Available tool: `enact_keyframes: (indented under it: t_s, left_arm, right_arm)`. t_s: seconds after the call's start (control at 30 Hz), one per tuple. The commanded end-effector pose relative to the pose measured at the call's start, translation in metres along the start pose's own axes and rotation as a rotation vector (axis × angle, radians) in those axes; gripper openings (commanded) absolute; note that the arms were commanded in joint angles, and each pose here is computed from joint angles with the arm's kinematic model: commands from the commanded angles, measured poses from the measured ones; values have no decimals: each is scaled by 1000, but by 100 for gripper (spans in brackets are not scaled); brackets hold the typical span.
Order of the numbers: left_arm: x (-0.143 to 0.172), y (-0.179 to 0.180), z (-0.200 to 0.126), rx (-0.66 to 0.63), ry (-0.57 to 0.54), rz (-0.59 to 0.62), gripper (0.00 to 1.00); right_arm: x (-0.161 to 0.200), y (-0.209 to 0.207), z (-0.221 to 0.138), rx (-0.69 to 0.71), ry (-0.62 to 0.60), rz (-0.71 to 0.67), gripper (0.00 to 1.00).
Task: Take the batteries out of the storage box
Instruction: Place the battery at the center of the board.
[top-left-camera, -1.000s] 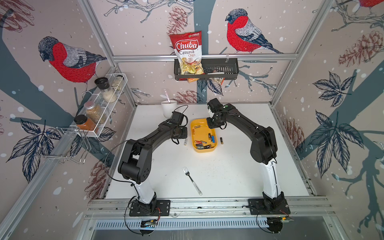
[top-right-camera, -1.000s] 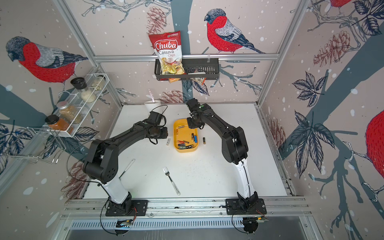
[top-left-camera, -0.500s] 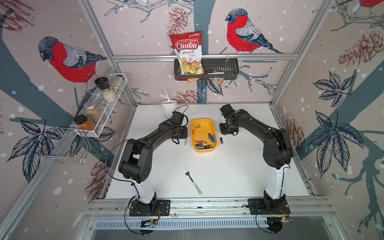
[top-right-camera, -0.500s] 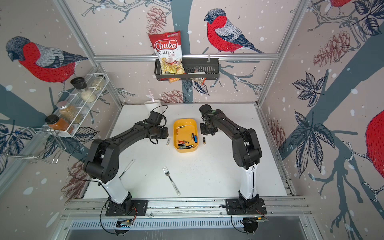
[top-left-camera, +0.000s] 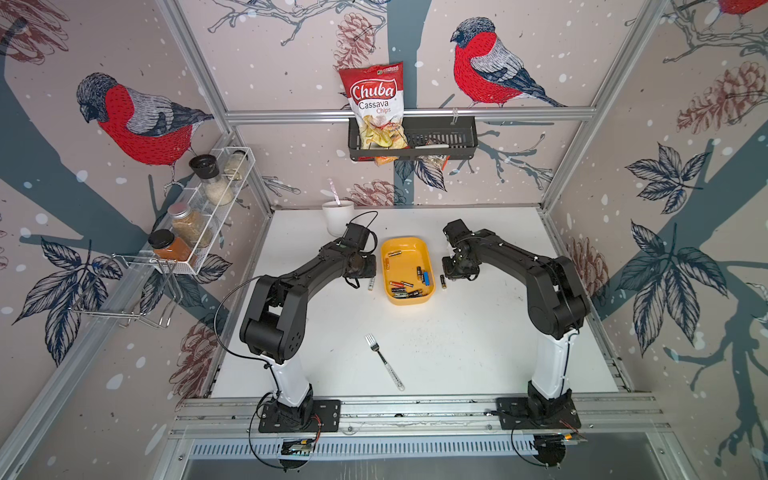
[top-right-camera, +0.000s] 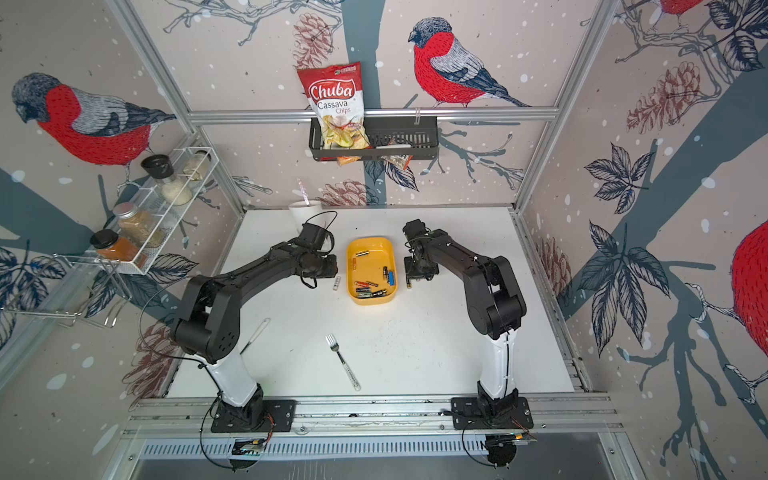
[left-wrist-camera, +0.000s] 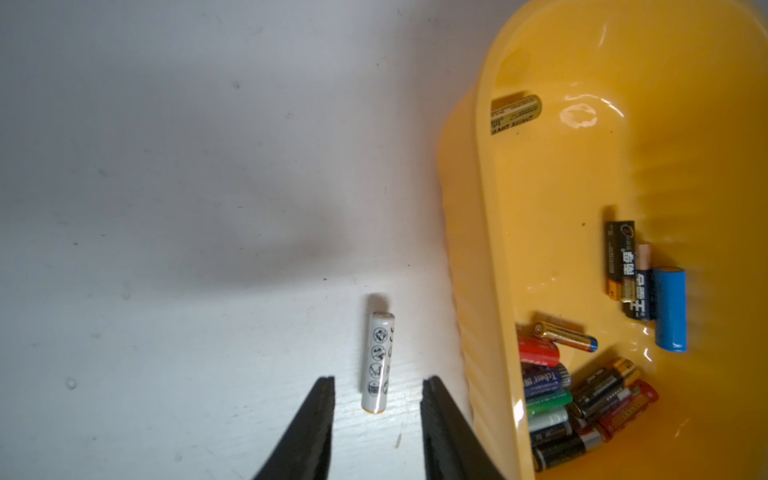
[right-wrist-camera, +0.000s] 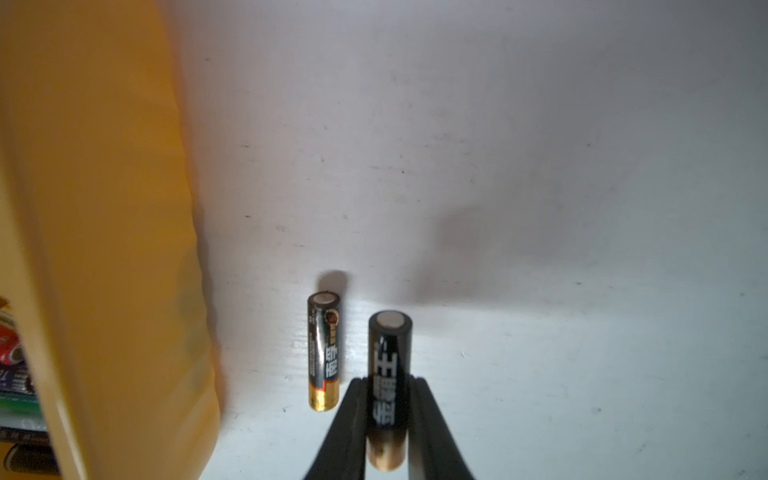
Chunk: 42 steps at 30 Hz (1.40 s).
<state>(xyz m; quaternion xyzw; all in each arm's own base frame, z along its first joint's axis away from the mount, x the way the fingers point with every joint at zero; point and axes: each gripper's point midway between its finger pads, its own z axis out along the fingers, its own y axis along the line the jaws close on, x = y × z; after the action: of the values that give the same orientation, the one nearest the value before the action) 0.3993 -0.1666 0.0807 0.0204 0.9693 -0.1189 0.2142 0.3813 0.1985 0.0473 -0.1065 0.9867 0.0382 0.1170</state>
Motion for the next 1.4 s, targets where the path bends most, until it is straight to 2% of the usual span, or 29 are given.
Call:
enact_keyframes:
  t_s: [0.0, 0.83, 1.1, 1.37]
  left_arm:
    - [-2, -4, 0, 7, 0, 3, 40]
    - [0, -5, 1, 7, 6, 7, 39]
    - [-1, -5, 1, 6, 4, 7, 40]
    - [-1, -6, -1, 5, 0, 10, 39]
  right_arm:
    - [-1, 2, 4, -12, -4, 17, 22]
    - [13, -1, 27, 3, 55, 14, 22]
    - [12, -1, 25, 6, 52, 10, 28]
    - [10, -1, 22, 9, 47, 9, 30]
